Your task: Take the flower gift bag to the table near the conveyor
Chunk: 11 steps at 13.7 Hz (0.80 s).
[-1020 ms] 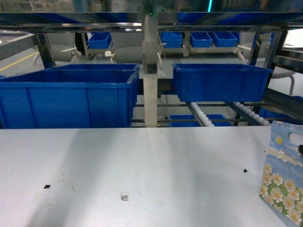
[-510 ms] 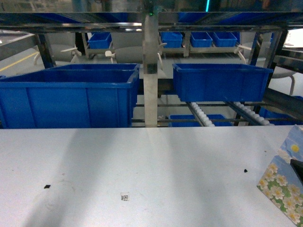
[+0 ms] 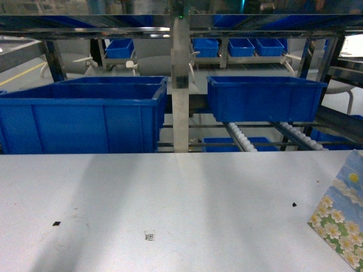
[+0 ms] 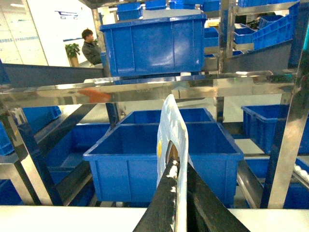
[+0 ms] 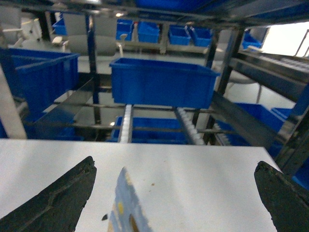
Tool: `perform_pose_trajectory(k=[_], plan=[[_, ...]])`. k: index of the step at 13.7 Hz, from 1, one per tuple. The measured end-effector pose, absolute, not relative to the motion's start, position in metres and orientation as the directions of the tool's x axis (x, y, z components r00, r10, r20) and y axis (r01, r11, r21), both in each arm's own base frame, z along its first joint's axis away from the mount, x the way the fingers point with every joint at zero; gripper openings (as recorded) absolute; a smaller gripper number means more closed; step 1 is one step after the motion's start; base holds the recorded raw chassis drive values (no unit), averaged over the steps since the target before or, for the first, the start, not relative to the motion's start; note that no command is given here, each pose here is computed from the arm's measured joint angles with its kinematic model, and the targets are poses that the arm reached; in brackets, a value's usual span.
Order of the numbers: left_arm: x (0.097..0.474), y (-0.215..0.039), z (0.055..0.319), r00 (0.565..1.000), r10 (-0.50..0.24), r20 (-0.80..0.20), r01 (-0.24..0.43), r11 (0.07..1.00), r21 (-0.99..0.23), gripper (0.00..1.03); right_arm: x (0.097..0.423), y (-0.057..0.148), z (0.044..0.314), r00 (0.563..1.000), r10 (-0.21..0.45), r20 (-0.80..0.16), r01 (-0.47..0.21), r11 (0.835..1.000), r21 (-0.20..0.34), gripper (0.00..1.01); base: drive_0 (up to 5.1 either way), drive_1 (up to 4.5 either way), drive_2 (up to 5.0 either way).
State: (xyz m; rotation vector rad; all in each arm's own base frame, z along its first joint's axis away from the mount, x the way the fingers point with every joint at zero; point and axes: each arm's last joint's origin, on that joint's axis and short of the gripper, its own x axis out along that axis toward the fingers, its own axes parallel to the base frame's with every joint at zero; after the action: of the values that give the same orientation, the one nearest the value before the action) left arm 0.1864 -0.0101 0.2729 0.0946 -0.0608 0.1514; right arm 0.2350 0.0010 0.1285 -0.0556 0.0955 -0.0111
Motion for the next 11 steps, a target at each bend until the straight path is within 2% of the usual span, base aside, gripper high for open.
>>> perform_pose_trajectory(k=[2,4,5,8,10,11], plan=[[0.186,-0.010,0.273,0.987,0.148,0.068,-0.154,0.984,0.089,0.02,0.217,-0.002,0.147,0.996,-0.092,-0.002,0.092,0.994,-0.065,0.98,0.0,0.00,0.0],[0.186,-0.010,0.273,0.987,0.148,0.068,-0.153,0.984,0.089,0.02,0.193,-0.002,0.166,0.990,-0.107,0.093,0.113,0.992,-0.059,0.98,0.0,0.00,0.0],[0.186,-0.010,0.273,0.987,0.148,0.067,-0.154,0.984,0.090,0.02,0.183,0.001,0.175,0.988,-0.115,0.106,0.121,0.991,-0.052,0.98,0.0,0.00,0.0],[0.186,-0.010,0.273,0.987,0.148,0.067,-0.154,0.984,0.089,0.02,0.147,0.011,0.189,0.989,-0.117,0.091,0.121,0.992,-0.039,0.98,0.0,0.00,0.0],[0.186,-0.010,0.273,0.987,0.148,0.067,-0.154,0.984,0.090,0.02,0.121,0.008,0.189,0.985,-0.163,0.053,0.163,0.987,-0.004,0.98,0.0,0.00,0.0],[0.186,-0.010,0.273,0.987,0.148,0.068,-0.154,0.984,0.089,0.02,0.109,0.009,0.187,0.985,-0.168,0.036,0.169,0.986,-0.004,0.98,0.0,0.00,0.0]])
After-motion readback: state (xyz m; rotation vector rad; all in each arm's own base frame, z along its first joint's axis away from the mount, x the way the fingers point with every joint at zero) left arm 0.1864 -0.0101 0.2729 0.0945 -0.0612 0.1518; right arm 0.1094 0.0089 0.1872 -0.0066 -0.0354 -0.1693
